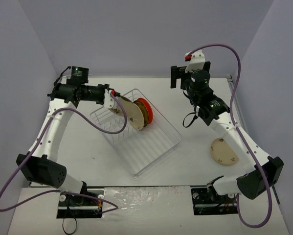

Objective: Load the plates into the dish rack

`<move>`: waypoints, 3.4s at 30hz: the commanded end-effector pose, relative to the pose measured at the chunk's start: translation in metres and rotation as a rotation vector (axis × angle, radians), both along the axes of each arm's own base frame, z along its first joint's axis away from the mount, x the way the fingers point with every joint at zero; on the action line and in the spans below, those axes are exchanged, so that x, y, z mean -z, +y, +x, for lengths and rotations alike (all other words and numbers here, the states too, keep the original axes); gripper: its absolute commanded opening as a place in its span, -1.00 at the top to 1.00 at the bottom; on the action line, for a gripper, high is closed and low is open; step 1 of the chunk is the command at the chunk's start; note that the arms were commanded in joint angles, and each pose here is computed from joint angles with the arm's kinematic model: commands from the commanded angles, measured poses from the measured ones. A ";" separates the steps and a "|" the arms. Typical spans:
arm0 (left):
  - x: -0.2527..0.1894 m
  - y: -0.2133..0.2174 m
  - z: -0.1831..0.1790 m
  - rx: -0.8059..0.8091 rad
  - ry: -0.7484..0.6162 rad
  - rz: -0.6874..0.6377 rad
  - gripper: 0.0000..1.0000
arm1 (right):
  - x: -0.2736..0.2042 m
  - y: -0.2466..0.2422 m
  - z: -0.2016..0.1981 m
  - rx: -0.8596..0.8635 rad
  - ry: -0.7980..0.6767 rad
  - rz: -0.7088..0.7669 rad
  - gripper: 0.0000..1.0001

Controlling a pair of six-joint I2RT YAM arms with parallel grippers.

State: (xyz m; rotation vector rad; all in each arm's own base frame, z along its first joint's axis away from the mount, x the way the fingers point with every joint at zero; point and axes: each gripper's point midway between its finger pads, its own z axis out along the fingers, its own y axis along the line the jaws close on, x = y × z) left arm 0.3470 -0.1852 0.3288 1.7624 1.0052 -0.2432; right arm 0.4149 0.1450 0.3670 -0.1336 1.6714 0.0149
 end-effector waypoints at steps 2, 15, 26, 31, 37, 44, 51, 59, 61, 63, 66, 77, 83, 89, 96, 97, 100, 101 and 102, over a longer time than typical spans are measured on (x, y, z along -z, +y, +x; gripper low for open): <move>0.027 -0.014 -0.036 0.355 -0.159 0.178 1.00 | -0.052 -0.006 -0.003 0.025 -0.115 0.098 -0.96; 0.015 -0.034 0.009 0.385 -0.365 0.164 1.00 | -0.048 -0.006 0.008 0.071 -0.084 0.118 -0.94; 0.038 -0.054 0.027 0.529 -0.498 0.175 1.00 | -0.045 -0.015 0.005 0.109 -0.080 0.117 -0.94; 0.039 -0.055 0.031 0.533 -0.511 0.173 1.00 | -0.046 -0.016 0.003 0.112 -0.083 0.121 -0.94; 0.037 -0.056 0.036 0.525 -0.550 0.180 1.00 | -0.045 -0.014 0.006 0.111 -0.080 0.118 -0.94; 0.020 -0.060 0.036 0.534 -0.619 0.160 1.00 | -0.045 -0.012 0.010 0.108 -0.079 0.114 -0.94; 0.013 -0.065 0.032 0.571 -0.667 0.147 1.00 | -0.050 -0.013 0.008 0.106 -0.089 0.118 -0.94; 0.004 -0.062 0.023 0.571 -0.703 0.165 1.00 | -0.053 -0.012 0.008 0.102 -0.094 0.120 -0.94; 0.005 -0.062 0.024 0.575 -0.711 0.176 1.00 | -0.054 -0.012 0.007 0.100 -0.096 0.123 -0.94; 0.005 -0.062 0.022 0.579 -0.714 0.182 1.00 | -0.054 -0.013 0.007 0.100 -0.097 0.124 -0.94; 0.003 -0.060 0.017 0.587 -0.720 0.192 1.00 | -0.058 -0.013 0.005 0.100 -0.106 0.132 -0.94; 0.039 -0.061 0.023 0.585 -0.696 0.202 1.00 | -0.054 -0.013 0.003 0.097 -0.097 0.135 -0.94; 0.060 -0.061 0.036 0.550 -0.682 0.223 1.00 | -0.055 -0.011 0.005 0.088 -0.100 0.142 -0.94; 0.074 -0.058 0.023 0.593 -0.646 0.237 1.00 | -0.051 -0.006 0.009 0.075 -0.089 0.141 -0.94; 0.091 -0.058 0.012 0.650 -0.615 0.231 0.55 | -0.049 -0.008 0.008 0.085 -0.084 0.142 -0.95; 0.093 -0.058 0.011 0.656 -0.608 0.234 0.44 | -0.049 -0.009 0.007 0.089 -0.085 0.144 -0.95; 0.095 -0.058 0.009 0.669 -0.596 0.242 0.25 | -0.049 -0.012 0.004 0.096 -0.087 0.149 -0.95; 0.095 -0.058 0.009 0.669 -0.592 0.241 0.21 | -0.049 -0.013 0.003 0.100 -0.087 0.152 -0.95; 0.095 -0.058 0.008 0.670 -0.588 0.240 0.17 | -0.049 -0.014 0.001 0.105 -0.087 0.155 -0.95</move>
